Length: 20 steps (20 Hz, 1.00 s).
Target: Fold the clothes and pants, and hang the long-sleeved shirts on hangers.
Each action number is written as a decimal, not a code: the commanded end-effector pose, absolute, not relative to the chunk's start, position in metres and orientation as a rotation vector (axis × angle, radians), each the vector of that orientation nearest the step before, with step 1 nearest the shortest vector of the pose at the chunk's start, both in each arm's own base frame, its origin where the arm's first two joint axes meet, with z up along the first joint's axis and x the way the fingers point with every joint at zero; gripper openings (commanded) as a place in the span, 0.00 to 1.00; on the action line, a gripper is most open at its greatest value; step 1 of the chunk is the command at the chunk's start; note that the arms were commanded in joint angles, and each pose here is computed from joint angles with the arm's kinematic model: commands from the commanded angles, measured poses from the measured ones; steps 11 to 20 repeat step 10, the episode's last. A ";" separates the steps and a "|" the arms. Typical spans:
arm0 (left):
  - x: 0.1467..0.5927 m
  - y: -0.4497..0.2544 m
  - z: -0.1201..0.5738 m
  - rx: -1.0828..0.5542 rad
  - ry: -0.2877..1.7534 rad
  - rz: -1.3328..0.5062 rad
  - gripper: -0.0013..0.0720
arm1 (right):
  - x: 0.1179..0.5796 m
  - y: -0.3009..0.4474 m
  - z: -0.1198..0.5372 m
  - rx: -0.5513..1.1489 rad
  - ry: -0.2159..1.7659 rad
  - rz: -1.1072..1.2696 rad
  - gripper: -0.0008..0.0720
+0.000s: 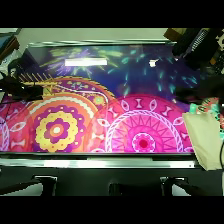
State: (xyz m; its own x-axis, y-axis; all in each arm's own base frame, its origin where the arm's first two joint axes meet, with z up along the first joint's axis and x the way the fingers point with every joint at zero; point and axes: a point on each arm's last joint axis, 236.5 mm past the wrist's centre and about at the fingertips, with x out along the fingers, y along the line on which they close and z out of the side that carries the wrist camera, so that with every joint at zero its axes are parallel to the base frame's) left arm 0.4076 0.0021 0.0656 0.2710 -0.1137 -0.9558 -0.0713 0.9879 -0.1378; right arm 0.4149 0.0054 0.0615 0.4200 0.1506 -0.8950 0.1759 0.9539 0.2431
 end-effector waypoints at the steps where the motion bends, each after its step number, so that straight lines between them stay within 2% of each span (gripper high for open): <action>1: 0.397 0.011 0.048 -0.086 1.352 0.011 0.04 | 0.398 0.086 0.059 0.190 1.205 0.178 0.07; 4: 0.397 0.011 0.048 -0.086 1.352 0.011 0.04 | 0.385 0.102 0.056 0.169 1.254 0.216 0.07; 20: 0.397 0.011 0.048 -0.086 1.352 0.011 0.04 | 0.385 0.101 0.056 0.165 1.255 0.213 0.07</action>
